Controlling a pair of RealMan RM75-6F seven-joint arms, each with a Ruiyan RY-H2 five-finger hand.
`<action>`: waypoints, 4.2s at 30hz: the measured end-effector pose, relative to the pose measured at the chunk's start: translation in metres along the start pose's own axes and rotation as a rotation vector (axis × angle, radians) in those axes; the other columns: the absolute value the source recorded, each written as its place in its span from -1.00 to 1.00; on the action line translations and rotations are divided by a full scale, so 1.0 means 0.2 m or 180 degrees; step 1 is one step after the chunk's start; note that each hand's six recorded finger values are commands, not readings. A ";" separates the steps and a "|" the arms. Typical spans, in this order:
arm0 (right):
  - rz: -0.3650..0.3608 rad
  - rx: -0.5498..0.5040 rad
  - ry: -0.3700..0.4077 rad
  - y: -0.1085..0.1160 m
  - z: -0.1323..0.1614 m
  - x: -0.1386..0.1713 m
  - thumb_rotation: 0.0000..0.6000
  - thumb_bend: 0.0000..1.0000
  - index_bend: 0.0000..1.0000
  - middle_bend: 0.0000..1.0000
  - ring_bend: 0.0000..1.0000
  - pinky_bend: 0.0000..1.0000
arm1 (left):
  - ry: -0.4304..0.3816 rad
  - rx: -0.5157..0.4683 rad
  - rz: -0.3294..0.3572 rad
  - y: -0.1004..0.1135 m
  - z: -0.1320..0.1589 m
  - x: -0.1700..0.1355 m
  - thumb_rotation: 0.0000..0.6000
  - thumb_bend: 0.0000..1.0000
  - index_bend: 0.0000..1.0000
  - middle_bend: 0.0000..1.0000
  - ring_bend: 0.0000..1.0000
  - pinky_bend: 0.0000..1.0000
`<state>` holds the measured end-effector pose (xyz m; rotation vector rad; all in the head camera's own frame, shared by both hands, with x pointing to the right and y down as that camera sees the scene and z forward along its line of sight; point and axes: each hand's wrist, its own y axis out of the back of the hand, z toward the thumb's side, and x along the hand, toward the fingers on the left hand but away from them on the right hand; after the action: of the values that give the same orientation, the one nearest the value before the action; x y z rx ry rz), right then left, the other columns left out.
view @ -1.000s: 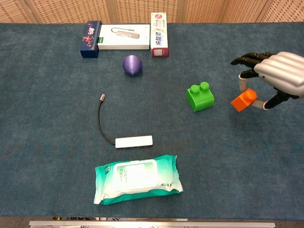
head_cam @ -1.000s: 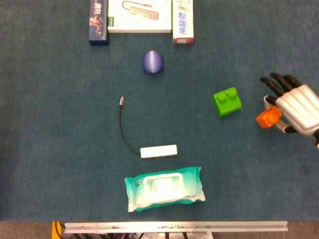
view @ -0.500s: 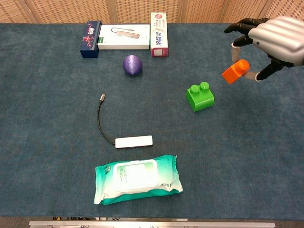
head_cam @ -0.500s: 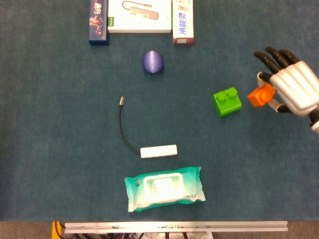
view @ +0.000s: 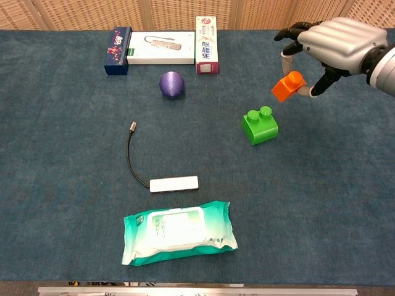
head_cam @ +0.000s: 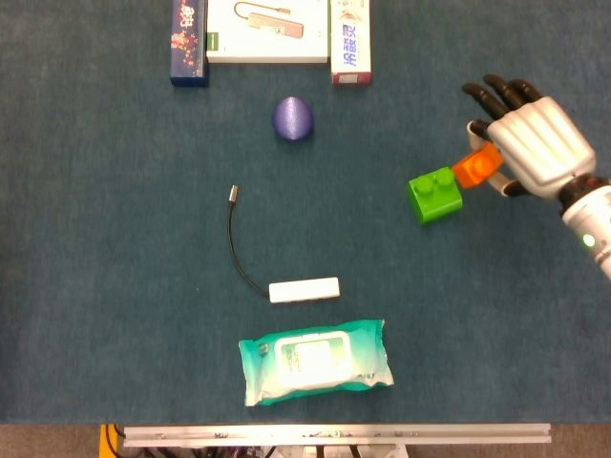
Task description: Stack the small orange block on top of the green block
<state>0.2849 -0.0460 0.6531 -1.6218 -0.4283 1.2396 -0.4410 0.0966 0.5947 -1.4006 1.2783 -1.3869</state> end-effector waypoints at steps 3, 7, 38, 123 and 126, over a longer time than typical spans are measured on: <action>0.0051 -0.0002 -0.0013 -0.01 0.01 -0.03 1.00 -0.46 0.14 -0.77 -0.99 -0.71 | -0.0003 -0.0014 0.0011 0.01 0.00 0.00 1.00 -0.78 -0.11 -0.11 -0.39 -0.23; 0.0116 -0.0028 -0.0025 -0.03 0.03 -0.07 1.00 -0.46 0.14 -0.77 -0.99 -0.71 | -0.0017 -0.0028 0.0021 0.01 0.00 0.00 1.00 -0.78 -0.11 -0.11 -0.39 -0.23; 0.0543 -0.0072 -0.0140 -0.07 0.15 -0.22 1.00 -0.46 0.14 -0.77 -0.99 -0.71 | -0.0030 -0.0058 0.0038 0.03 0.00 -0.01 1.00 -0.78 -0.11 -0.11 -0.39 -0.23; 0.0858 0.0111 -0.0216 -0.16 0.23 -0.31 1.00 -0.46 0.14 -0.76 -0.99 -0.71 | 0.0106 -0.0100 0.0024 0.07 -0.06 -0.02 1.00 -0.78 0.07 -0.11 -0.39 -0.23; 0.0864 0.0120 -0.0213 -0.16 0.23 -0.31 1.00 -0.46 0.14 -0.76 -0.99 -0.71 | 0.0108 -0.0095 0.0023 0.07 -0.06 -0.02 1.00 -0.78 0.07 -0.11 -0.39 -0.23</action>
<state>0.2275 -0.0562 0.7150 -1.6485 -0.2288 1.4982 -0.4538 0.0988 0.5808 -1.3963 1.3297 -1.3975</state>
